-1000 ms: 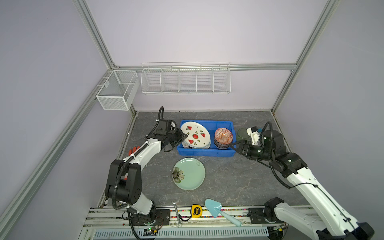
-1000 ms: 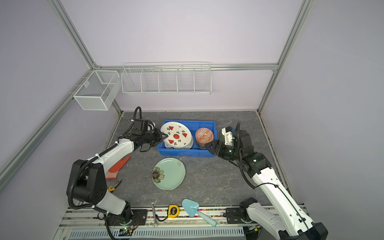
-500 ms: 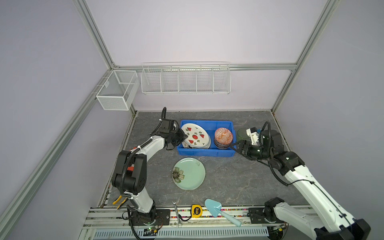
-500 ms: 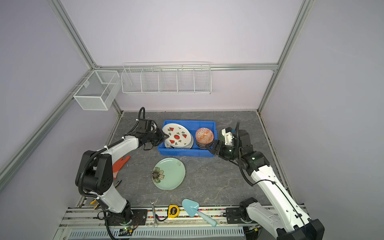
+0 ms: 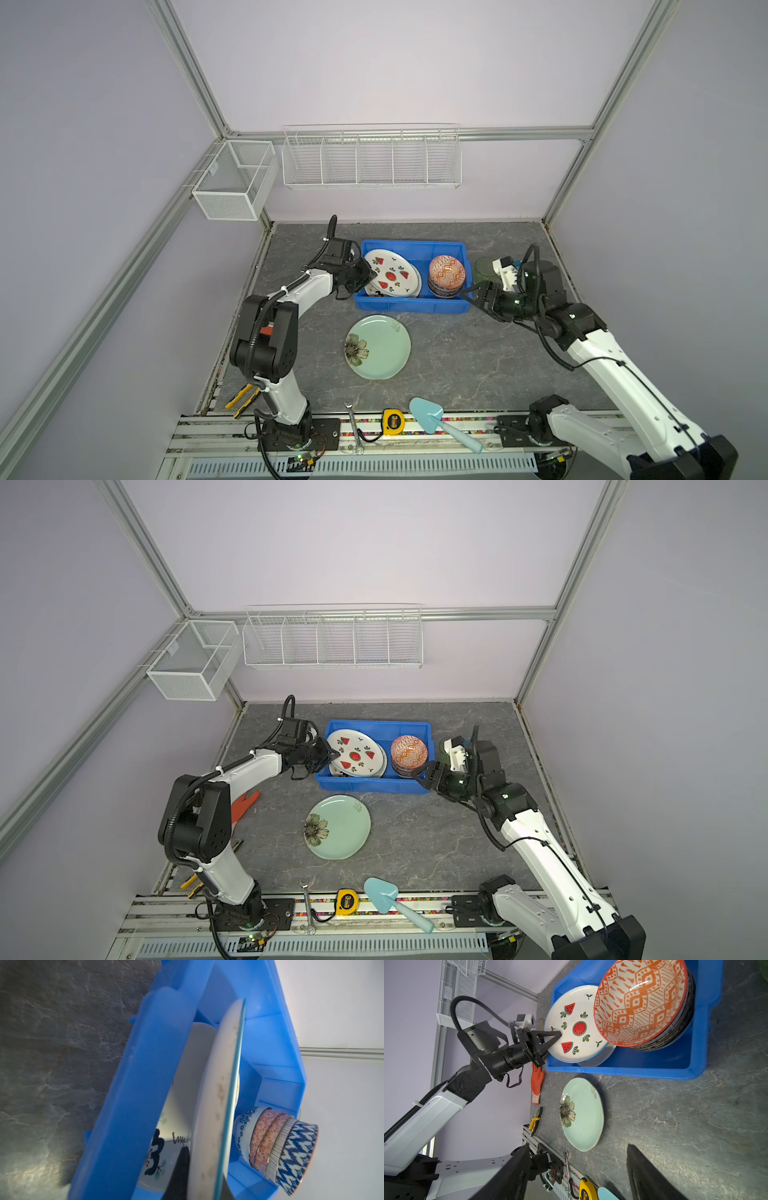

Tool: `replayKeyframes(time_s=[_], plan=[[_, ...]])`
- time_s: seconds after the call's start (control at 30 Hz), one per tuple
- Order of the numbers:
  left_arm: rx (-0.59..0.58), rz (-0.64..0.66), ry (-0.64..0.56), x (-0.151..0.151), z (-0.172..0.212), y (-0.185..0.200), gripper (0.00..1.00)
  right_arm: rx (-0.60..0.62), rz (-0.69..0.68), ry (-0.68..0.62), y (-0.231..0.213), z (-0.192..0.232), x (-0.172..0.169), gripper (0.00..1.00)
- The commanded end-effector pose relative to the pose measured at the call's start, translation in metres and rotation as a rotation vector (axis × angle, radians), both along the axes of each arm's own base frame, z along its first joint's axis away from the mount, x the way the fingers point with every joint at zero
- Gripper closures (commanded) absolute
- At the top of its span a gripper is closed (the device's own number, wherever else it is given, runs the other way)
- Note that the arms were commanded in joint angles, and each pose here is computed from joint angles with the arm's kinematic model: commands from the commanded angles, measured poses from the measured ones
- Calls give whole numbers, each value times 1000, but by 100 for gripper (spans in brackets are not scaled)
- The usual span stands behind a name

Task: Place the mixed dishes into the plastic bin
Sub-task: 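Carry the plate over the bin with the left gripper while the right releases, then lower the watermelon plate into the bin with the left gripper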

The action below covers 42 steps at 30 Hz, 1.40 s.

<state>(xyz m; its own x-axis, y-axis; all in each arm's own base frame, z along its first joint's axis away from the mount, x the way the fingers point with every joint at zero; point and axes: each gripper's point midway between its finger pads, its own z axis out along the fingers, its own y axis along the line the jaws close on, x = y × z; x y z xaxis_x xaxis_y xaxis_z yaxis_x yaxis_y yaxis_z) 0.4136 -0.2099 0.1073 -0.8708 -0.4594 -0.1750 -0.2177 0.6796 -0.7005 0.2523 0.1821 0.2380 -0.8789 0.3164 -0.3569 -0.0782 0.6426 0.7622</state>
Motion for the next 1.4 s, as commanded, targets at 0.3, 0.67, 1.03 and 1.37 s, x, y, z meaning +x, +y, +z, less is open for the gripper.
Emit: replayKeyframes(time_s=[0.3, 0.67, 1.03, 1.37], plan=[[-7, -23, -77, 14, 20, -11, 77, 5, 10, -1, -1, -7, 0, 25], [15, -29, -41, 6, 3, -15, 62, 7, 7, 2, -2, -8, 0, 25], [79, -38, -9, -1, -8, -12, 57, 10, 6, -4, -3, -7, 0, 25], [162, -42, 28, -6, -18, -8, 50, 12, 4, -5, -3, -6, 1, 25]])
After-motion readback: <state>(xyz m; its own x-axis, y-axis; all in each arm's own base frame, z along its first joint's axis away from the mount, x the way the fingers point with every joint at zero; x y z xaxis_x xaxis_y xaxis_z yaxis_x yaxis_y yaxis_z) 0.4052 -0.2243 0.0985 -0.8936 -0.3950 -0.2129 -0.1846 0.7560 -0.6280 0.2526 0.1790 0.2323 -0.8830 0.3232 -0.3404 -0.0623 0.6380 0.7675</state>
